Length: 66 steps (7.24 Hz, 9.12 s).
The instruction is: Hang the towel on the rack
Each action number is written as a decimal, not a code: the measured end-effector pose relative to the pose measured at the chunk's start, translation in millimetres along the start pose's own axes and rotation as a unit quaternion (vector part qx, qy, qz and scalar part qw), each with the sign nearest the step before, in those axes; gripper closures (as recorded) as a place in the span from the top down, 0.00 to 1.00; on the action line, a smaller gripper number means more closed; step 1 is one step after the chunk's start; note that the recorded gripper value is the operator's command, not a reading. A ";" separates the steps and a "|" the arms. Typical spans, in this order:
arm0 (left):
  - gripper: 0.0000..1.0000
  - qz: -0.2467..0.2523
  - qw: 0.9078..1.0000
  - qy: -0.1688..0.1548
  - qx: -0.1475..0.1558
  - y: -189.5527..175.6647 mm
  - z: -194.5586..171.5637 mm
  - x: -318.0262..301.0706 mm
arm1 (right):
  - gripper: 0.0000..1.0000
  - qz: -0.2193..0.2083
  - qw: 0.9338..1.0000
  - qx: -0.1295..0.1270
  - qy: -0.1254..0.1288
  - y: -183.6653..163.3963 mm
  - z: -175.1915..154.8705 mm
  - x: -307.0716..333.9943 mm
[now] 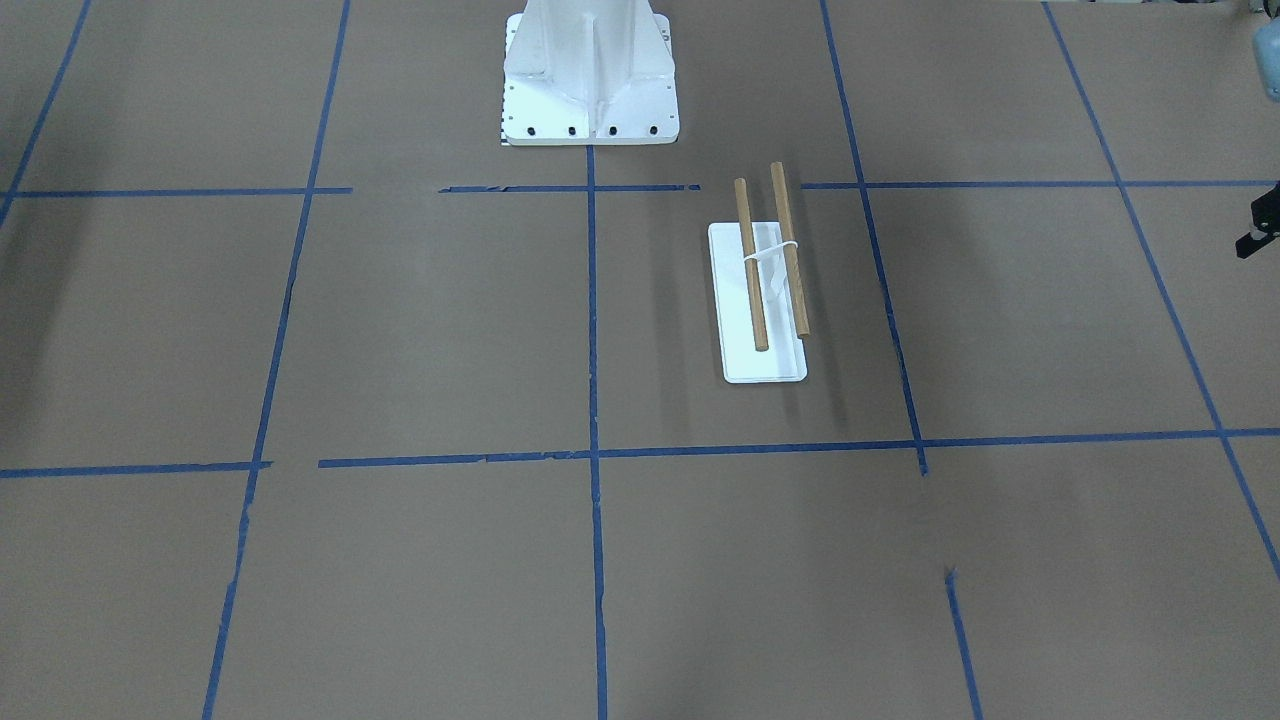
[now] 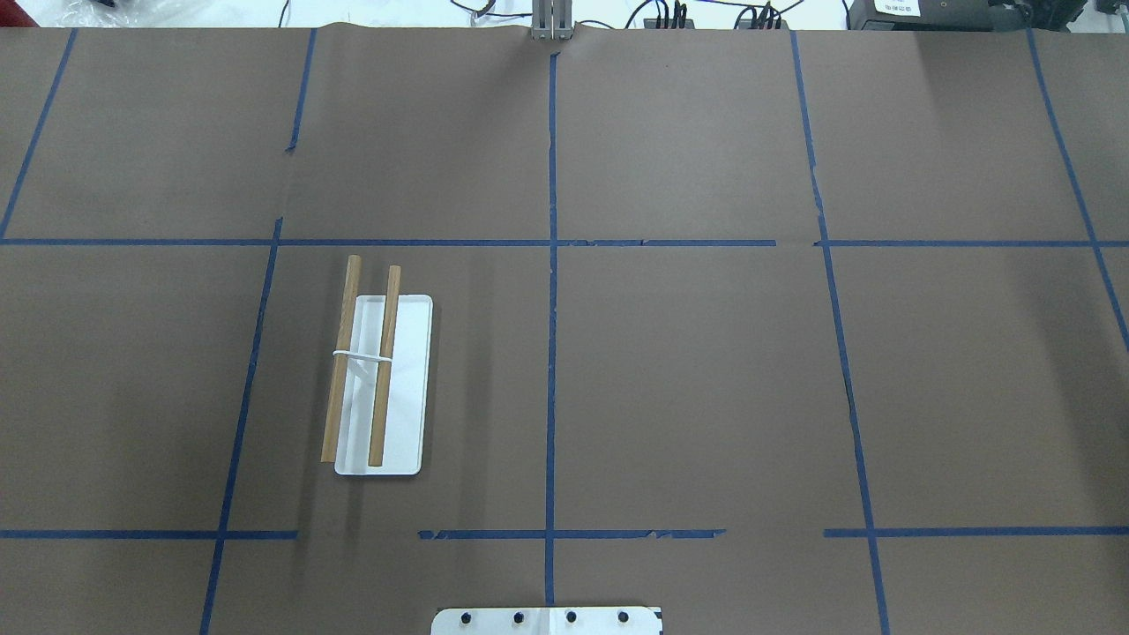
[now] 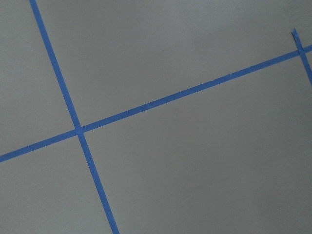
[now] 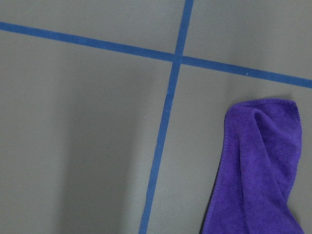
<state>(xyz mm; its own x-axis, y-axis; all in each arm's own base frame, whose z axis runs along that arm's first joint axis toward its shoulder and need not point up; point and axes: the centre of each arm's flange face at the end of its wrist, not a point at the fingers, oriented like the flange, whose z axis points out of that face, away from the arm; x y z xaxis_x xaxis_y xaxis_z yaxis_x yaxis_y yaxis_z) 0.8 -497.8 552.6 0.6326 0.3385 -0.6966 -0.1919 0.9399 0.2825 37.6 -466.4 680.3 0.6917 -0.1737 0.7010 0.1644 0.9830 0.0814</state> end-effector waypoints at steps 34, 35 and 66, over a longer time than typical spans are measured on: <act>1.00 0.000 1.000 0.004 0.008 -0.8 -4.9 6.0 | 0.00 -0.007 0.996 0.079 0.049 -46.2 -71.0 -40.8; 1.00 0.004 1.000 0.003 0.013 -8.0 -9.0 10.3 | 0.00 -0.009 0.994 0.098 0.048 -30.2 -114.7 -88.4; 0.00 -0.317 0.908 0.245 -0.124 -193.3 -70.9 652.7 | 0.00 -0.043 0.967 0.158 -0.194 -2.5 -194.0 -725.1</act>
<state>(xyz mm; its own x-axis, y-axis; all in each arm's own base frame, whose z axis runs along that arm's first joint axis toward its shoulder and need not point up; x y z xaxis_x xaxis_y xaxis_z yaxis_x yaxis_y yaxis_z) 397.6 -455.3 -3.4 0.2766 -0.3527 -0.8939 -0.1071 0.9131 -0.3934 -327.9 -354.4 34.3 0.3581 -0.2813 0.8903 -0.0563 0.9453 0.3213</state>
